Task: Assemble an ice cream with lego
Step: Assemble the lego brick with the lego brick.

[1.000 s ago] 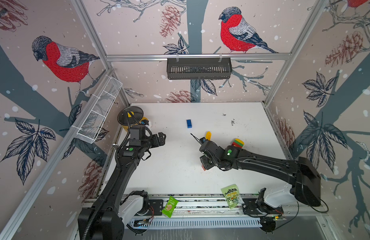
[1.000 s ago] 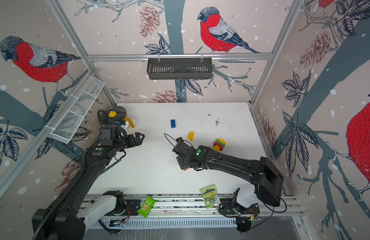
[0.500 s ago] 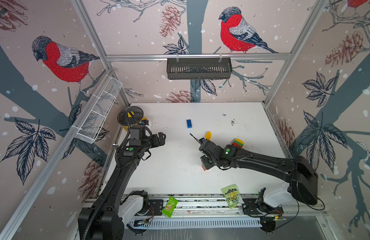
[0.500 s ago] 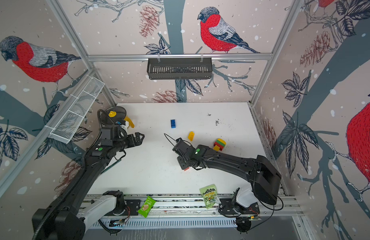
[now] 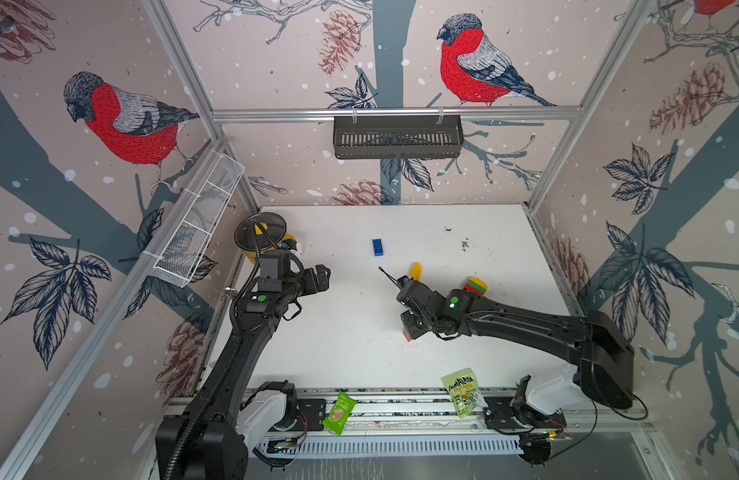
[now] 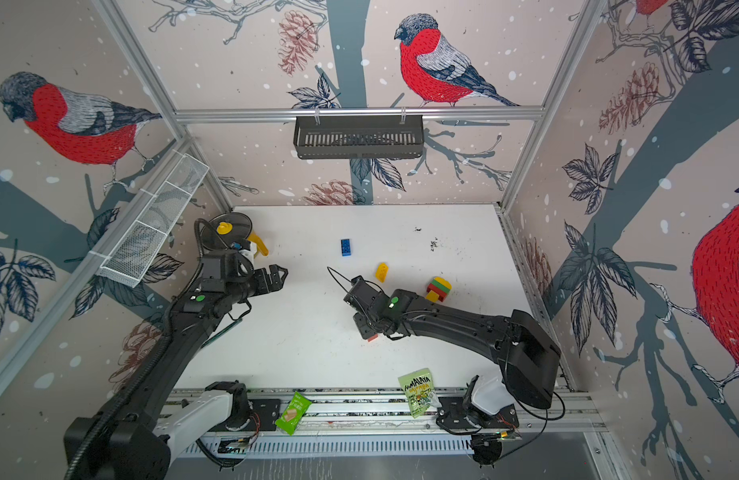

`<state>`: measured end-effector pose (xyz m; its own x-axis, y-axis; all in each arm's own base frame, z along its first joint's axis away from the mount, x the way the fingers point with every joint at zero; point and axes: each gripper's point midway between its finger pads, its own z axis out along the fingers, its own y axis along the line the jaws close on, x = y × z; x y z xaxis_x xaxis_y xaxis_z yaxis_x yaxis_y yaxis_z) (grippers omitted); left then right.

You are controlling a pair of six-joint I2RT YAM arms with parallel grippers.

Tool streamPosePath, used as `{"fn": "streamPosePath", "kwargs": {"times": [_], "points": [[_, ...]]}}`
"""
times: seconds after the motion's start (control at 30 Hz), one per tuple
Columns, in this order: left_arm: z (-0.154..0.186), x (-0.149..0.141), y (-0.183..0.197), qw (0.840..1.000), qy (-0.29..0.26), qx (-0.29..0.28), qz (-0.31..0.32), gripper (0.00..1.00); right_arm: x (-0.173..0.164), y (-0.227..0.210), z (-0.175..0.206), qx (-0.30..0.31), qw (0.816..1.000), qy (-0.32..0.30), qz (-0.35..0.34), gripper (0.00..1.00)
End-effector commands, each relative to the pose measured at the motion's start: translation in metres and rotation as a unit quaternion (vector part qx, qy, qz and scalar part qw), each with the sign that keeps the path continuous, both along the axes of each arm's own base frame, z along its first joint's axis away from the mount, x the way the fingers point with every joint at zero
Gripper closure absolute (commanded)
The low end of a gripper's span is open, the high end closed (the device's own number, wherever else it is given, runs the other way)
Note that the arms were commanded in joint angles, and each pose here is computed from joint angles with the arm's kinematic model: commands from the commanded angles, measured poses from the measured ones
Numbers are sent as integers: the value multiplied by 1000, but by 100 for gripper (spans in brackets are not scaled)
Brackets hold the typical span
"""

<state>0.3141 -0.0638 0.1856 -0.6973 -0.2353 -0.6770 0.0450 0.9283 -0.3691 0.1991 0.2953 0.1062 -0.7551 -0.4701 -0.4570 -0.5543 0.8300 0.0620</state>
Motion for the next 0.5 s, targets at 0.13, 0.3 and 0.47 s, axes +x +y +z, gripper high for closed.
{"fn": "streamPosePath", "kwargs": {"times": [0.13, 0.3, 0.47], "points": [[5, 3, 1, 1000, -12, 3, -1, 3, 0, 0, 0, -9, 1000, -3, 9, 58], [3, 2, 1, 1000, -9, 3, -1, 3, -1, -1, -1, -13, 1000, -4, 8, 63], [3, 2, 0, 1000, -9, 2, -1, 3, -2, -4, -5, -33, 999, -11, 7, 70]]}}
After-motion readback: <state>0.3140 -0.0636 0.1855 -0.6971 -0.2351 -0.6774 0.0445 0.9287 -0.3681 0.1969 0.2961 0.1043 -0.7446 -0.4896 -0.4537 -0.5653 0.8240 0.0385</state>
